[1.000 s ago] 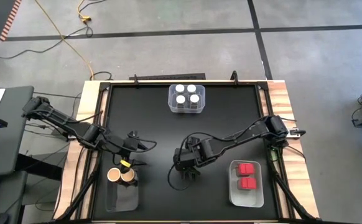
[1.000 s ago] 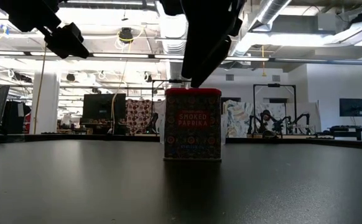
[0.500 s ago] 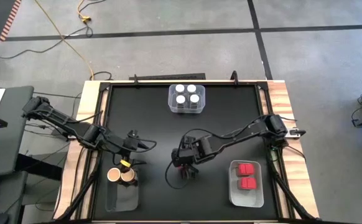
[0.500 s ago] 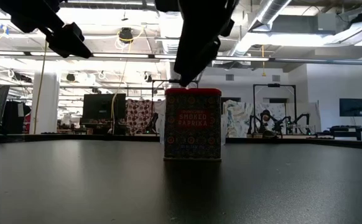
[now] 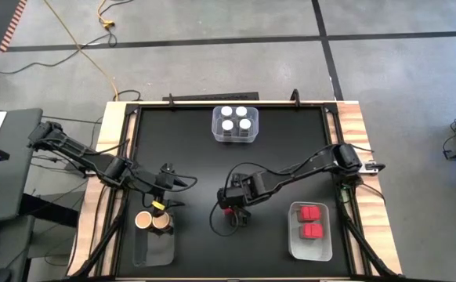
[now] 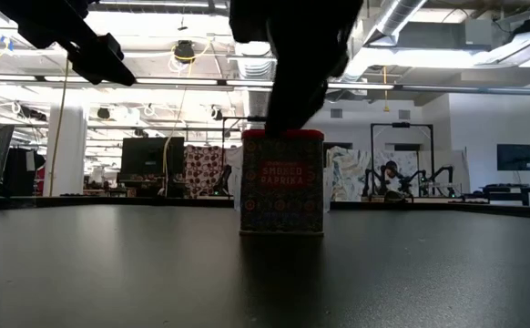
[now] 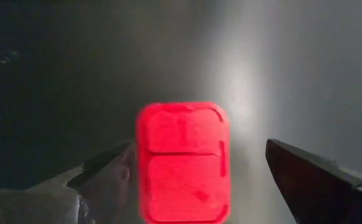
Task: Sort spices by type
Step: Put the red spice bottle into the white bin
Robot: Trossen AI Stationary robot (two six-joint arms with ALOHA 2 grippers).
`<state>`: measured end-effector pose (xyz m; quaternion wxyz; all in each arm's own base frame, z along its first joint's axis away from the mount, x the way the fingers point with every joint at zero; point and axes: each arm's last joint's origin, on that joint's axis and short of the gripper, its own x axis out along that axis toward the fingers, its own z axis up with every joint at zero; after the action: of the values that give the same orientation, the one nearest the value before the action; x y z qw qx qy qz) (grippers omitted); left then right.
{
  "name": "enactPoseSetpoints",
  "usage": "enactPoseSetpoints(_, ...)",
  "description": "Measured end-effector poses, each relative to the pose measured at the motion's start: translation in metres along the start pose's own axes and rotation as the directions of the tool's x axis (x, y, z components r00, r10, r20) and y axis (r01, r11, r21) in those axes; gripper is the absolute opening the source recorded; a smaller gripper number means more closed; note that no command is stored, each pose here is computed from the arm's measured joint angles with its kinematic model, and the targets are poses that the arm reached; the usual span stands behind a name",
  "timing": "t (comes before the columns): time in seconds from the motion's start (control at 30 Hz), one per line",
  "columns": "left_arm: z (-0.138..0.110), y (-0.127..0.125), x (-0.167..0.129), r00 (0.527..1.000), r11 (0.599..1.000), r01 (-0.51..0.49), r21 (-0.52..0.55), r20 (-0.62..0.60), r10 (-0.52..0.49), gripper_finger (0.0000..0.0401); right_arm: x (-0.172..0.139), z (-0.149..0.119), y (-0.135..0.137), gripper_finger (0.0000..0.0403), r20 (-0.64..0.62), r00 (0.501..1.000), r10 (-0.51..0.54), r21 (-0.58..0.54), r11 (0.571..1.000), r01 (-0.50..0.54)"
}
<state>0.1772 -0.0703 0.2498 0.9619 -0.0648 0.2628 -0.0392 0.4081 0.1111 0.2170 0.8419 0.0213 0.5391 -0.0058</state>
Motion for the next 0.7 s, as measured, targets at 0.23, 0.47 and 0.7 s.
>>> enactPoseSetpoints(0.23, 0.0000, 0.0000, 0.0000, 1.000, 1.000, 0.000, 0.000, 0.000, 0.000, 0.0306, 0.0097, -0.0113, -0.0006, 0.0362, -0.054, 0.998, 0.017, -0.001, 1.000, -0.017)
enactPoseSetpoints(0.47, -0.0006, 0.0002, 0.0000, 1.000, 1.000, -0.002, 0.001, -0.006, 0.002, 0.0306, 0.0085, -0.0078, -0.0009, 0.0308, -0.032, 0.999, 0.023, 0.006, 1.000, -0.023)
enactPoseSetpoints(0.7, -0.0017, 0.0006, 0.0000, 1.000, 1.000, -0.006, 0.000, -0.017, 0.006, 0.0306, 0.0085, -0.0052, 0.0006, 0.0263, -0.004, 0.999, 0.035, -0.023, 0.999, -0.035)
